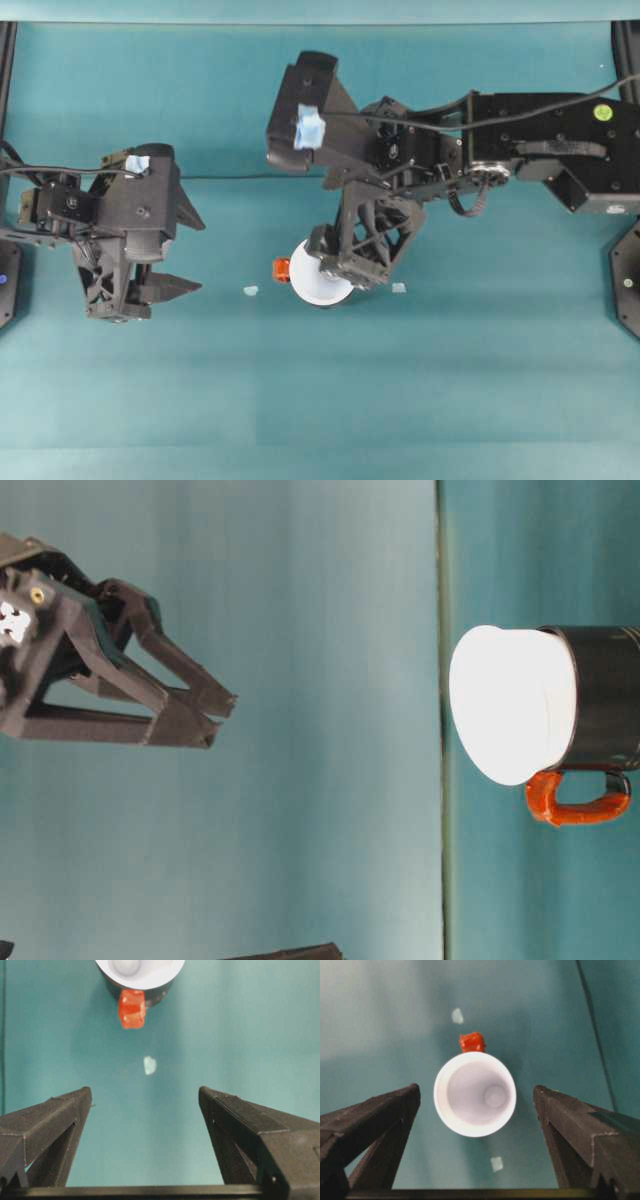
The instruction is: Put the paper cup into the moved red handle cup holder.
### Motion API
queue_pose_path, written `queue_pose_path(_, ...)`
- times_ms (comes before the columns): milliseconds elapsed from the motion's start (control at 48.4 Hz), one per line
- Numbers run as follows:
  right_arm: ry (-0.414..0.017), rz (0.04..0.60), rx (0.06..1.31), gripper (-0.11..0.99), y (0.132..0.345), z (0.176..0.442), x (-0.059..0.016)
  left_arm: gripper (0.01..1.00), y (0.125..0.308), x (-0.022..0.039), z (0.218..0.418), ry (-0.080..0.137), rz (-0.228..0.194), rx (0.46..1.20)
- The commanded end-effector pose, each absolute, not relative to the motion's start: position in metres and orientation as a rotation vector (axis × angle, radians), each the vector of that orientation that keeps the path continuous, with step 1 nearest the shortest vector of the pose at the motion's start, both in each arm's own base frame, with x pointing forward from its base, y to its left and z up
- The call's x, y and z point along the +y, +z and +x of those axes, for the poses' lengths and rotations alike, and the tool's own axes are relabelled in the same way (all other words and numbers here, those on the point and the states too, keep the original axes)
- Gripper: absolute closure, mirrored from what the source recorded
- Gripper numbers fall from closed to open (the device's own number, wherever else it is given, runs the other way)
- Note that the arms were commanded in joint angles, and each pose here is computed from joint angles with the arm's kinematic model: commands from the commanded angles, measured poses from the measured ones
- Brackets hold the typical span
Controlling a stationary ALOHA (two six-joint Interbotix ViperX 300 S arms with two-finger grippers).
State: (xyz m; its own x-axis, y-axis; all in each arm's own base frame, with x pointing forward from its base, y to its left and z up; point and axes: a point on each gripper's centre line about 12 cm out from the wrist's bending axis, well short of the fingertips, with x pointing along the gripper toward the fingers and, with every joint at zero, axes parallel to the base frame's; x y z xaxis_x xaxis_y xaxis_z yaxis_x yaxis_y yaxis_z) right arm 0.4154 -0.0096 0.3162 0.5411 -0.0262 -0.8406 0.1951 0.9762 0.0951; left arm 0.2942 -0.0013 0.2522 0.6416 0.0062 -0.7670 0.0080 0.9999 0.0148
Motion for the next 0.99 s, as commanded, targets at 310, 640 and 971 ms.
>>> queue_pose_path(310, -0.096, 0.154, 0.853, 0.0, 0.346, 0.385, -0.0055, 0.054, 0.275, -0.0011, 0.283, 0.0, 0.018, 0.79)
queue_pose_path(640, -0.074, 0.157, 0.724, 0.0, 0.345, 0.375, -0.0015, 0.054, 0.275, -0.0015, 0.282, -0.002, 0.019, 0.788)
queue_pose_path(971, -0.073, 0.16, 0.717, 0.01, 0.344, 0.374, -0.0014, 0.054, 0.275, -0.0015, 0.282, -0.002, 0.019, 0.788)
